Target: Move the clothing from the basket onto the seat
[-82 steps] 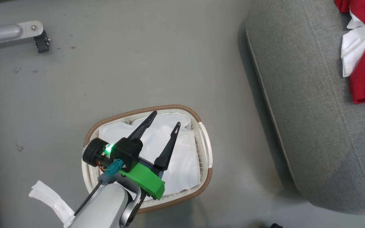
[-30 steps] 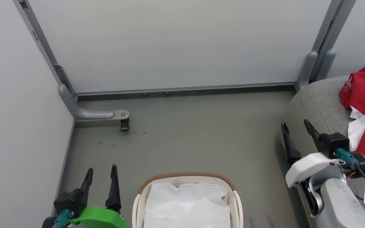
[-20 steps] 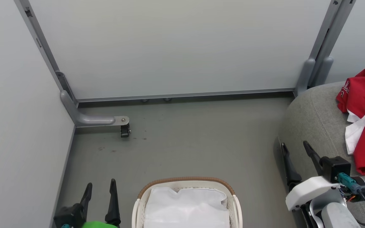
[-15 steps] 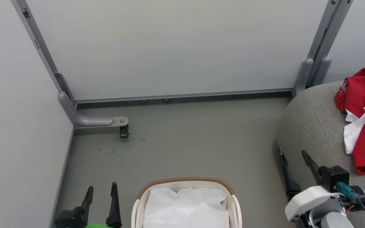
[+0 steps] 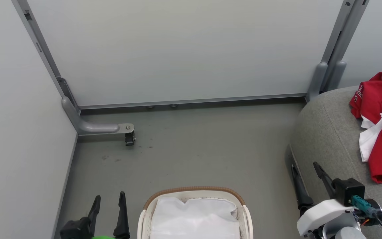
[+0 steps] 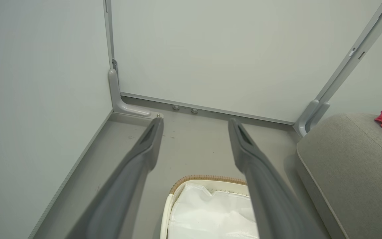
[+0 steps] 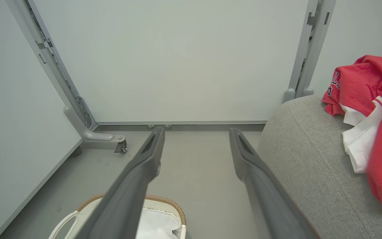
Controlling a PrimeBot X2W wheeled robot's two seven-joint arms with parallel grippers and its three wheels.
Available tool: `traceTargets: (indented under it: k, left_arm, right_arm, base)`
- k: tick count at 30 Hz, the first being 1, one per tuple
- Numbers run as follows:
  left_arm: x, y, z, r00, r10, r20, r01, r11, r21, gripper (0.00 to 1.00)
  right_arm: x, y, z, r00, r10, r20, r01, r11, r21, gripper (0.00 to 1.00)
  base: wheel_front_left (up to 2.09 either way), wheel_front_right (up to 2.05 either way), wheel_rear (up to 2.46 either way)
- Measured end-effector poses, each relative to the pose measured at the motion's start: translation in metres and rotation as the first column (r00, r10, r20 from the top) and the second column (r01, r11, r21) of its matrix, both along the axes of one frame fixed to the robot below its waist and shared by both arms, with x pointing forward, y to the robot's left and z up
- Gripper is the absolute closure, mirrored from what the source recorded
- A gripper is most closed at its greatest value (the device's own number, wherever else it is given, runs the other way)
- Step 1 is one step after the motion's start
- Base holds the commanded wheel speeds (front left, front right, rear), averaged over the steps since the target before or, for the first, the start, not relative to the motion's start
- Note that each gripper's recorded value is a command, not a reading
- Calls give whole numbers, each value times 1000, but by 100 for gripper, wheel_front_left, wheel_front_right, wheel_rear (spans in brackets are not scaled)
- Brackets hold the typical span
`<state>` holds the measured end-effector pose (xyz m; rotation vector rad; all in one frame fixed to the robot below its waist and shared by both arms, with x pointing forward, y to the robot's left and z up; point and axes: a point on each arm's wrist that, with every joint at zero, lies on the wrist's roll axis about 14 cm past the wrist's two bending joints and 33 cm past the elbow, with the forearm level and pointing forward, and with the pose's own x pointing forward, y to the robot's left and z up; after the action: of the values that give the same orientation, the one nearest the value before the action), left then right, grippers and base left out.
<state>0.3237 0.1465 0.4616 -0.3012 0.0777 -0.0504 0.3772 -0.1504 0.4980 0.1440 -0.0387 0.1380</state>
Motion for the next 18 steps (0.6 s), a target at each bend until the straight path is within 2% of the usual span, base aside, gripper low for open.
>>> traceTargets:
  k: [14,15,18]
  left_arm:
    - [-1,0,-3,1000,-1,-9,1,1000,-3,0]
    - [-1,-1,-2,1000,-3,-8,3,1000,-4,100]
    - [-4,-1,-11,999,-4,-35,4,1000,0,100]
  right_arm:
    - [1,2,0,1000,6,0,-6,1000,-1,0]
    - [1,2,-1,1000,6,-2,-6,1000,-1,100]
    - [-3,3,-12,999,5,-38,-5,1000,4,100]
  base:
    - [0,0,0]
    - [0,0,0]
    - [0,0,0]
